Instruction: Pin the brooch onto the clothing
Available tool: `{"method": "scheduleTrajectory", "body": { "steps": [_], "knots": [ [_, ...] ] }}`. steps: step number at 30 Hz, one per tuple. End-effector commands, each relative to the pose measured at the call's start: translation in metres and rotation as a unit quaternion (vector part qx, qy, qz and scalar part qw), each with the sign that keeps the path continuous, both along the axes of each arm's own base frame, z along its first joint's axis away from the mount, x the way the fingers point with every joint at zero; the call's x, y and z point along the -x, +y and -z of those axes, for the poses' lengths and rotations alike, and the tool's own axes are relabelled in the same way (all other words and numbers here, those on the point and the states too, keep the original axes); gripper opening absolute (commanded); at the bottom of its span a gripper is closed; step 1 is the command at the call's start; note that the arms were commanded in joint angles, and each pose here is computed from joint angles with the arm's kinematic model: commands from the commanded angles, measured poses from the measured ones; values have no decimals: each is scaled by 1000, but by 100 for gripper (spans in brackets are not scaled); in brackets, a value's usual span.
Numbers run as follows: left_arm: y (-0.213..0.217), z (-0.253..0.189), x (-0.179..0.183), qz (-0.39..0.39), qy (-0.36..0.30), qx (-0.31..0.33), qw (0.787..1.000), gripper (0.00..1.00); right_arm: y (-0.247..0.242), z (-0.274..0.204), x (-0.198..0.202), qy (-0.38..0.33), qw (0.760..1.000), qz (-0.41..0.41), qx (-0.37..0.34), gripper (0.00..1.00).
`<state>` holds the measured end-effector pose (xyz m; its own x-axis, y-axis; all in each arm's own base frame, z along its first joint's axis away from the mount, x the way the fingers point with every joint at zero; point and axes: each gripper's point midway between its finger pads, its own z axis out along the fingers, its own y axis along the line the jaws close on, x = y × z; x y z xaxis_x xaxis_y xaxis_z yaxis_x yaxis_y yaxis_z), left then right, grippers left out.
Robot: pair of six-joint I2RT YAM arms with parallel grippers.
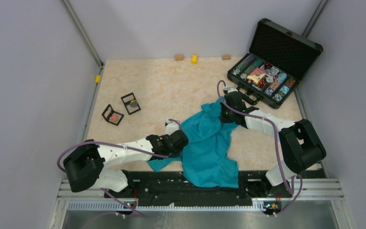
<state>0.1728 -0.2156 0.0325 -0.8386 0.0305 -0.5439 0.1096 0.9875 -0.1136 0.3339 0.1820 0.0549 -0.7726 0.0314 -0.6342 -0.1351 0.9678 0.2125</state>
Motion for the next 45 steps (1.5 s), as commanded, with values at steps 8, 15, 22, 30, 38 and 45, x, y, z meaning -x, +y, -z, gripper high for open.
{"method": "scheduleTrajectory", "body": {
  "steps": [8, 15, 22, 30, 38, 45],
  "knots": [
    [24, -101, -34, -20, -132, -21, 991, 0, 0, -151, -37, -162, 986, 22, -27, 0],
    [60, -238, -46, 46, -284, -35, 957, 0, -30, -296, -33, -319, 945, 60, -38, 0],
    [77, -370, -31, 133, -392, -3, 910, 0, -70, -440, 14, -474, 875, 77, -59, 0],
    [72, -459, -4, 204, -444, 71, 869, 0, -92, -546, 96, -597, 792, 34, -120, 0],
    [57, -485, 16, 248, -453, 140, 845, 0, -105, -563, 120, -618, 774, 38, -130, 0],
    [53, -429, -64, 101, -427, -15, 898, 0, -124, -522, 54, -580, 796, 162, -58, 0]
  ]
}}
